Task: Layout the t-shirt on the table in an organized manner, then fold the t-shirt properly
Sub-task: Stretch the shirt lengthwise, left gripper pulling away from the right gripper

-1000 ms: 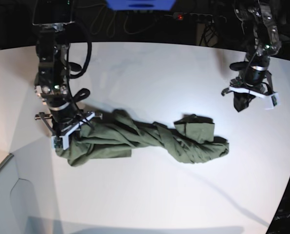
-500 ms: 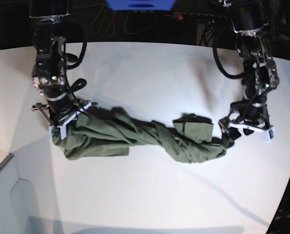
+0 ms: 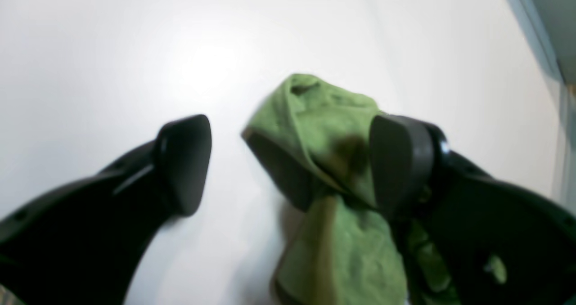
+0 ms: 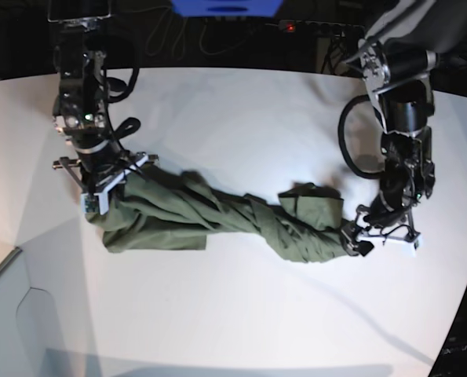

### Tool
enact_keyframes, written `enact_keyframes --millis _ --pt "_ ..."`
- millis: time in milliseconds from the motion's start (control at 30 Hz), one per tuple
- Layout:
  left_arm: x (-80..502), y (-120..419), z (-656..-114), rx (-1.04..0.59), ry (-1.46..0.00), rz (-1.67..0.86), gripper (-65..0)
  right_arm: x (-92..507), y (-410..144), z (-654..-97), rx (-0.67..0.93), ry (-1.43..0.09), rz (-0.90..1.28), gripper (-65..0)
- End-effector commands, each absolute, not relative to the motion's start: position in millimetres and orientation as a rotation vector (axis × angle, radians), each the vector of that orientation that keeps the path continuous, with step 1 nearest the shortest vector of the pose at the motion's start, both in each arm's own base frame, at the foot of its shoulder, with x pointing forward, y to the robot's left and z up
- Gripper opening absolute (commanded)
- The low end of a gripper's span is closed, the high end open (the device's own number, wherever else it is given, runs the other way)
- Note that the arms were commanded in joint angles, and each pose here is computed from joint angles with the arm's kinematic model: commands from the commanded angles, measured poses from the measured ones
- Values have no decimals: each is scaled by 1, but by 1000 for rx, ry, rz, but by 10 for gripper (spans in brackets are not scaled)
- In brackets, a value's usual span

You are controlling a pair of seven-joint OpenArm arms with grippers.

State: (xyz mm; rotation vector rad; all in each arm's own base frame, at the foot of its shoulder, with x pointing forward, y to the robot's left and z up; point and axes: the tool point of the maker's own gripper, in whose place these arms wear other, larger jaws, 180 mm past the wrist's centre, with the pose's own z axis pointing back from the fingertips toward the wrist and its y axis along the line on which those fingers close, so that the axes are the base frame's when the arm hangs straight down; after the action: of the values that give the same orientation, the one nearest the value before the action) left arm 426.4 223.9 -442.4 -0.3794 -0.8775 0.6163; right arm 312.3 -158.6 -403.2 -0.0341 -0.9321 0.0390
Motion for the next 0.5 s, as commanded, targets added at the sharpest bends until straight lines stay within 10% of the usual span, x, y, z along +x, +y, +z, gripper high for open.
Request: enact_keyframes --millis 0,167,400,467 --pt "444 229 -423 -391 -934 613 -124 321 -161 -390 -42 -984 36 -650" --pt "447 221 -424 -396 -925 590 -160 320 -161 -391 -44 -982 37 -650" --pt "461 205 -411 -353 -1042 492 -645 320 -161 -391 -45 -982 38 -650" --pt "458 206 -416 -348 -1028 493 -649 320 -161 -391 -45 -981 38 -650"
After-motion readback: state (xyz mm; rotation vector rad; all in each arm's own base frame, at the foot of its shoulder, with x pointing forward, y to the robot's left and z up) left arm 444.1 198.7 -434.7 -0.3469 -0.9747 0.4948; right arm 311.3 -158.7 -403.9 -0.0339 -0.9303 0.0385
